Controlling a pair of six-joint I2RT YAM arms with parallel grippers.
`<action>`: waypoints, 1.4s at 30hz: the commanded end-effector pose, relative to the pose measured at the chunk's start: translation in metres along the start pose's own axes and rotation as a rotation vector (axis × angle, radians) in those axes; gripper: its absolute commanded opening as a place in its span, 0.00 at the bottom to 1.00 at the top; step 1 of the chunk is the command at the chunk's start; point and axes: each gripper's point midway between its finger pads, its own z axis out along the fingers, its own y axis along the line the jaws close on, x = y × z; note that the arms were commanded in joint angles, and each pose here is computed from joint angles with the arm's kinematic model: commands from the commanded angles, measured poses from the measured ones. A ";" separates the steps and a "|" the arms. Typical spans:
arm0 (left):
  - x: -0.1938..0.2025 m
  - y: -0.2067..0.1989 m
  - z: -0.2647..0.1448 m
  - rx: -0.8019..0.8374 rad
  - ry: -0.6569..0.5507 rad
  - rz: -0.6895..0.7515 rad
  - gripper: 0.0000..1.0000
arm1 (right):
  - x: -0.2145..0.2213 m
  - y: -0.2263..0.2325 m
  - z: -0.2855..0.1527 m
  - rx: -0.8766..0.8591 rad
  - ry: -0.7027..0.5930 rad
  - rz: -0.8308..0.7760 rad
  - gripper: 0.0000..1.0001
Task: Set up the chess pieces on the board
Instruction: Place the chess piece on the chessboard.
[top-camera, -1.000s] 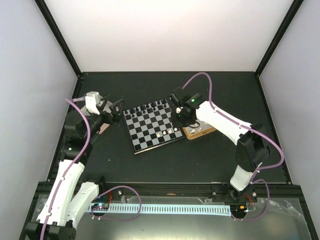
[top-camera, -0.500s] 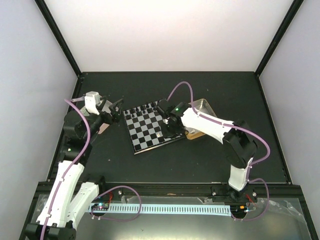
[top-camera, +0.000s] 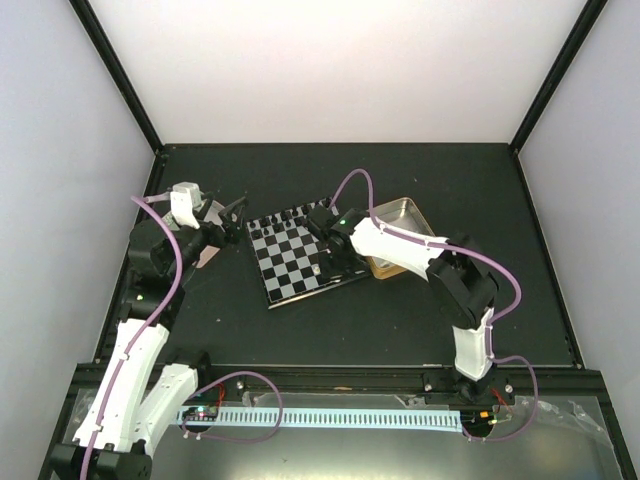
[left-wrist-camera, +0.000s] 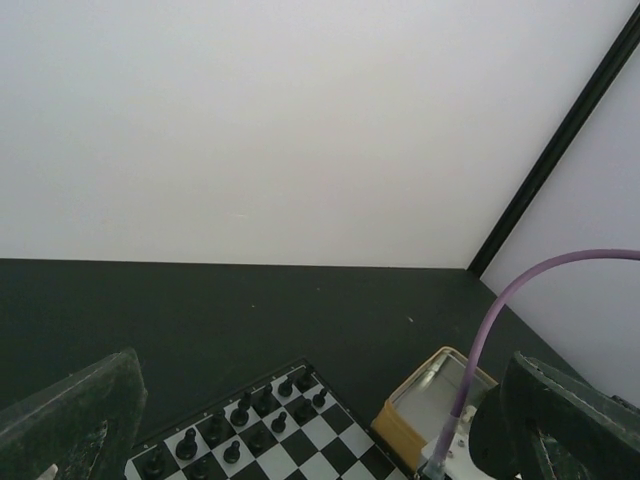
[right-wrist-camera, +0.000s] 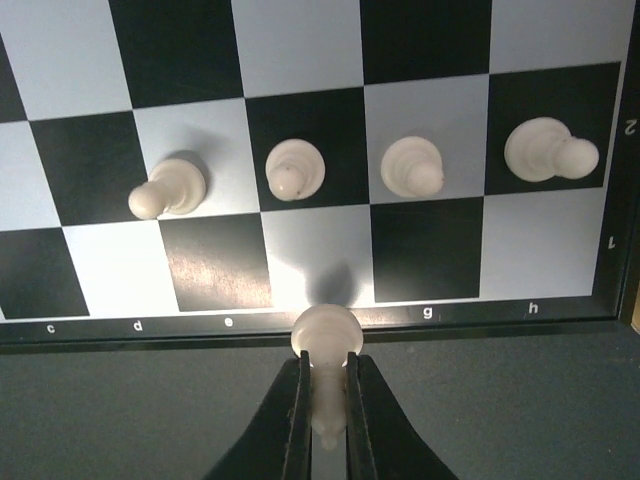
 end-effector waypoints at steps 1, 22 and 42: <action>-0.010 -0.002 -0.005 -0.008 -0.032 0.026 0.99 | -0.013 0.005 -0.005 0.015 -0.044 0.015 0.01; -0.009 -0.002 -0.008 -0.014 -0.036 0.030 0.99 | -0.015 0.009 0.019 0.039 -0.005 0.018 0.03; -0.009 -0.001 -0.009 -0.018 -0.039 0.033 0.99 | -0.010 0.032 0.014 -0.061 0.037 -0.031 0.04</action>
